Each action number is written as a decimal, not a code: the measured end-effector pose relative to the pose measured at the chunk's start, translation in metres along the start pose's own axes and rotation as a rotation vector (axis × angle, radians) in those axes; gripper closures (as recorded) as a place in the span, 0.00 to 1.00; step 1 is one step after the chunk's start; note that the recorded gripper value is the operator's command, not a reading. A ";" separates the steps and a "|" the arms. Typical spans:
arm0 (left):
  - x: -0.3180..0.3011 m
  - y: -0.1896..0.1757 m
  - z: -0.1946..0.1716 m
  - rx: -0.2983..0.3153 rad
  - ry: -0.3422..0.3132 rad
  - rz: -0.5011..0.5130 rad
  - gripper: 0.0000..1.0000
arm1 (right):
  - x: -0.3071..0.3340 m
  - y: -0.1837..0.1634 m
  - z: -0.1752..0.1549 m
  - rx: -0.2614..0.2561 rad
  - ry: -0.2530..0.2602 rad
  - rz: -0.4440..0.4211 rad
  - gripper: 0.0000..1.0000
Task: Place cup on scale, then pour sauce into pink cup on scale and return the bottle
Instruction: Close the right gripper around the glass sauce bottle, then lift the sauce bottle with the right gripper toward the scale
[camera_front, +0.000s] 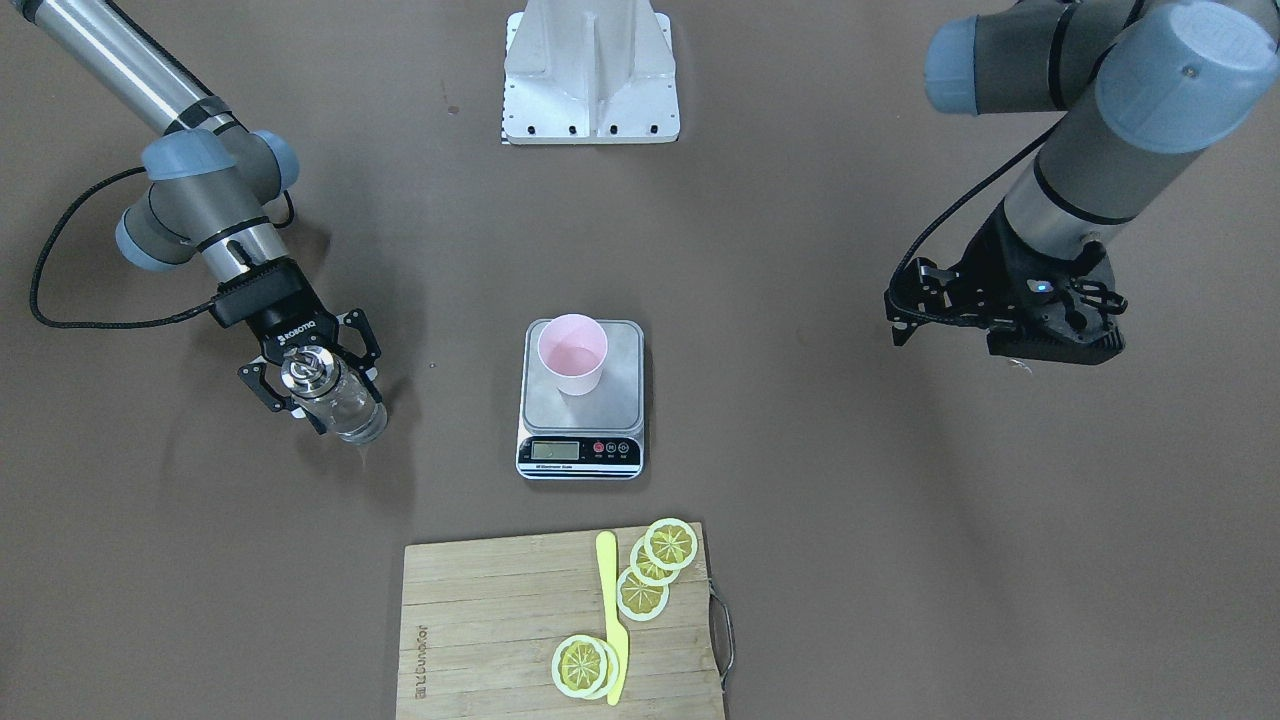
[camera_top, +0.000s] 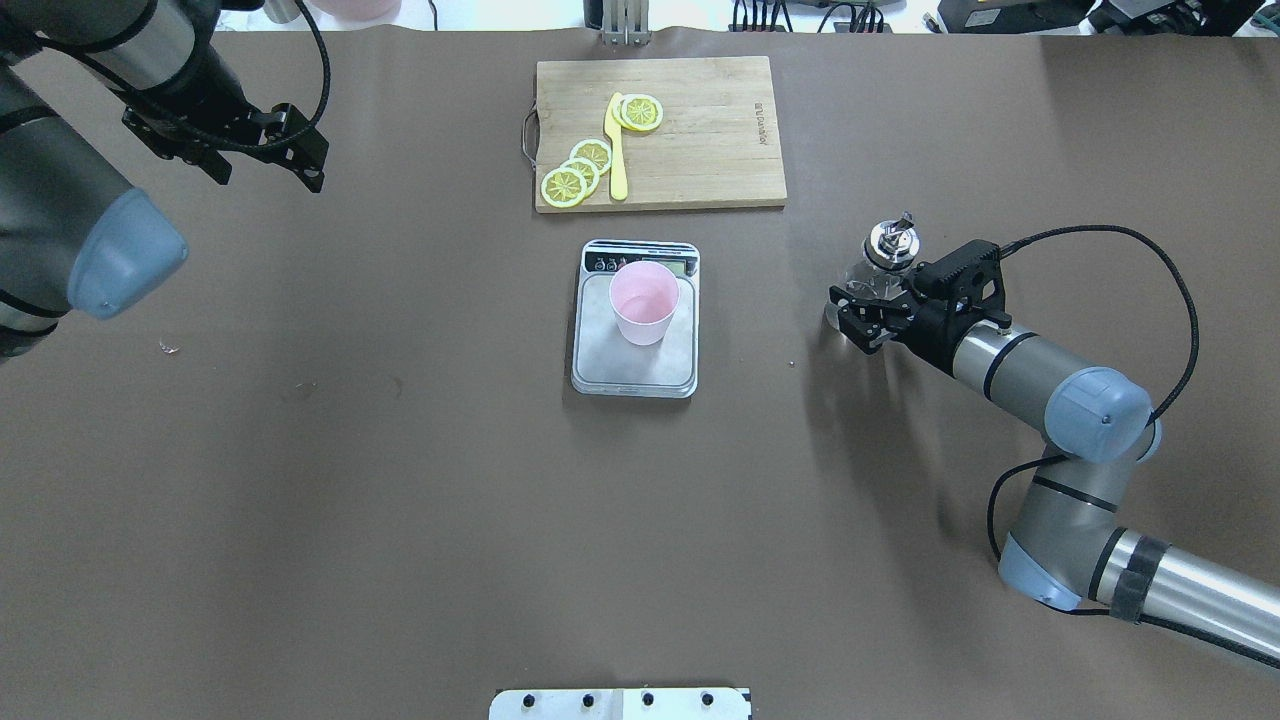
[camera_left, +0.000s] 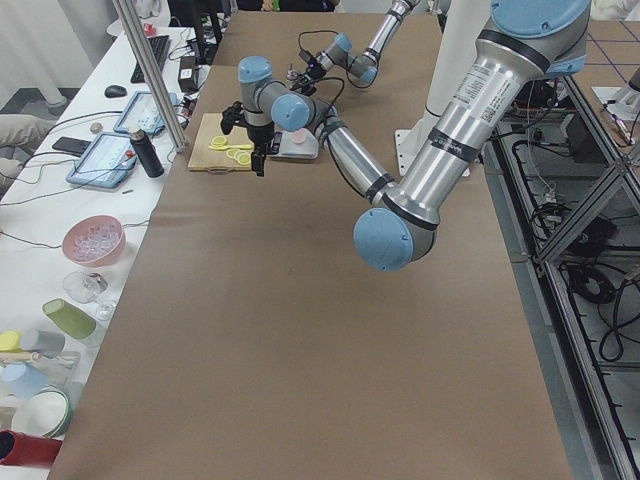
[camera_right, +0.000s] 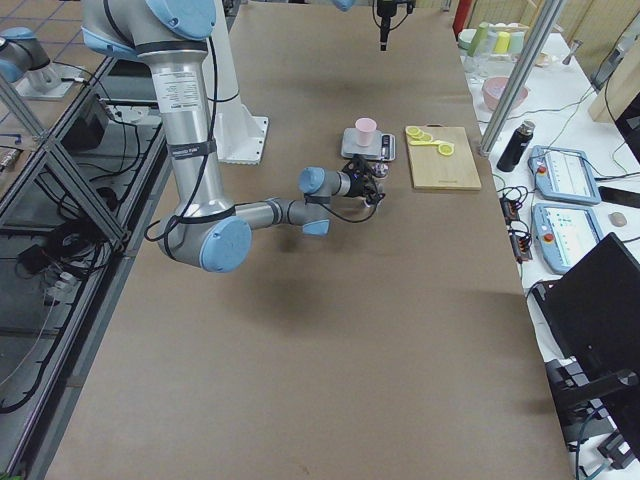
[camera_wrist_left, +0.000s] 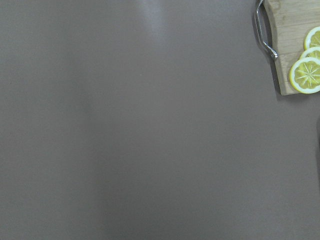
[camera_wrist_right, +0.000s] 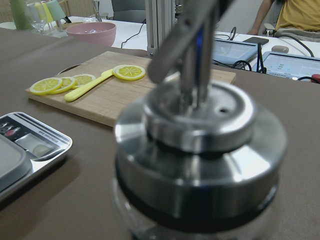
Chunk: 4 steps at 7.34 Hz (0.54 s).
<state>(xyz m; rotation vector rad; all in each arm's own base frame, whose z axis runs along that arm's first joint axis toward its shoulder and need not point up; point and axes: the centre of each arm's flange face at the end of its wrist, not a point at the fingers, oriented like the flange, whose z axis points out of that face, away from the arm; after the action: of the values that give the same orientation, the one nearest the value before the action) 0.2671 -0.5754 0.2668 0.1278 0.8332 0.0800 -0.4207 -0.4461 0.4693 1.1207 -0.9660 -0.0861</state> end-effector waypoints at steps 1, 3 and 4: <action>0.000 0.000 0.000 0.000 0.000 0.000 0.03 | -0.001 -0.002 -0.001 0.003 -0.002 0.001 0.72; 0.000 0.000 -0.001 0.001 0.001 0.001 0.03 | 0.000 -0.005 -0.001 0.002 0.002 0.000 0.75; 0.000 0.000 -0.001 0.002 0.001 0.001 0.03 | 0.000 -0.011 -0.001 -0.003 0.005 -0.004 0.75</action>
<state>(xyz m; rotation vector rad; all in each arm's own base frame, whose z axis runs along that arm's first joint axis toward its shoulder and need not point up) 0.2667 -0.5749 0.2659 0.1298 0.8344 0.0805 -0.4154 -0.4503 0.4606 1.1198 -0.9591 -0.0875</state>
